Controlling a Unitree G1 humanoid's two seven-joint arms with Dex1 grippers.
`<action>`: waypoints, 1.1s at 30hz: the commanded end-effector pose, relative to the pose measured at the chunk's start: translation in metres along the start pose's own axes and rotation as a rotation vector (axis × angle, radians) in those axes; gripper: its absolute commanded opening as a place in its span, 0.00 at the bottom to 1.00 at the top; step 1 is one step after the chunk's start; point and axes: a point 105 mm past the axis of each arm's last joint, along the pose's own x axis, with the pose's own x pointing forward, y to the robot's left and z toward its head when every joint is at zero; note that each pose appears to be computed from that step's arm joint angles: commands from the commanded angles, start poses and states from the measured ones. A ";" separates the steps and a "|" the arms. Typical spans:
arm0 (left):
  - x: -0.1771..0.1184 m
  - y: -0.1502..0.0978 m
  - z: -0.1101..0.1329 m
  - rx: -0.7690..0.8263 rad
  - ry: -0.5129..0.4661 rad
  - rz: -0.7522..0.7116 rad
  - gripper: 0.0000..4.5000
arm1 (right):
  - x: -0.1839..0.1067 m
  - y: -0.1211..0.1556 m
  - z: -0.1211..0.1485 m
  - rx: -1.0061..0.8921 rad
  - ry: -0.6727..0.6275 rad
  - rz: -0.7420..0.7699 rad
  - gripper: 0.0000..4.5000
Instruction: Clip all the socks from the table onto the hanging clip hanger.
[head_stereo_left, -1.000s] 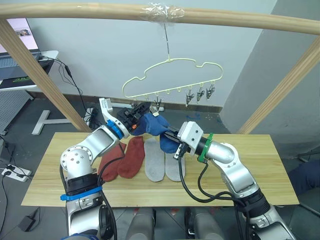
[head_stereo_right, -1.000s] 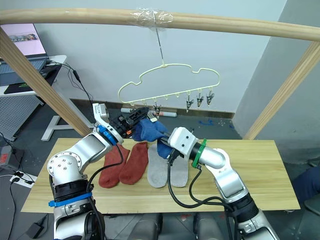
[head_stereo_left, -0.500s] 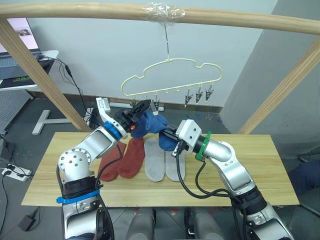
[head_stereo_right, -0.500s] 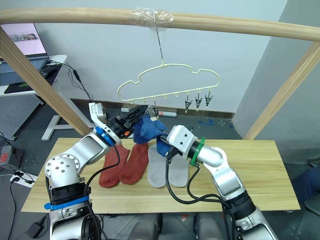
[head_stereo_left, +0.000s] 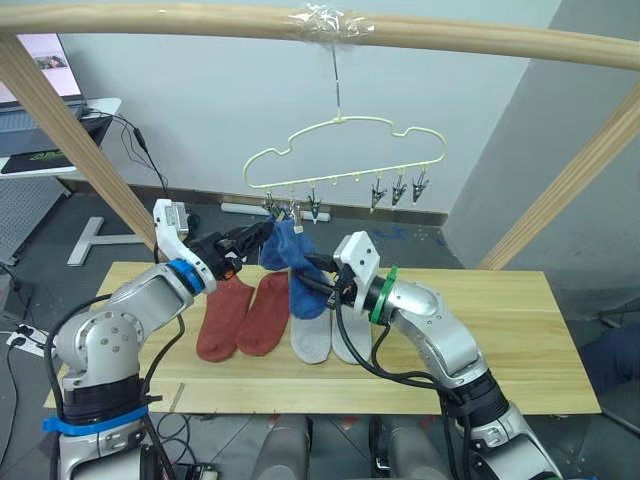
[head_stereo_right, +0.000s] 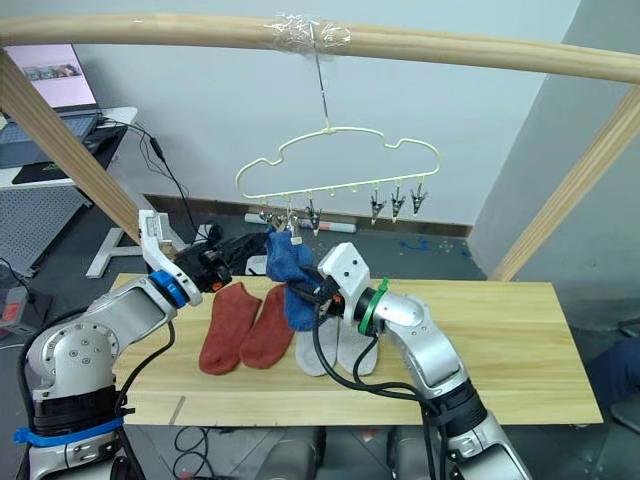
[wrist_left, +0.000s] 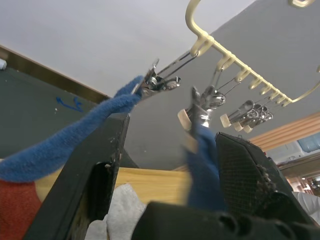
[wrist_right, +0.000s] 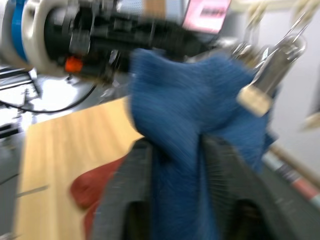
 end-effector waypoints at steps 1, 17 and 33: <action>-0.001 -0.012 0.006 0.113 -0.024 -0.027 0.69 | -0.005 0.003 0.005 0.007 0.000 0.022 0.69; 0.021 -0.055 -0.028 0.410 -0.018 -0.140 0.69 | -0.066 -0.052 0.010 -0.100 0.027 -0.276 0.99; 0.077 -0.059 -0.017 0.657 -0.315 0.071 0.39 | -0.102 -0.051 0.073 -0.140 -0.111 -0.166 1.00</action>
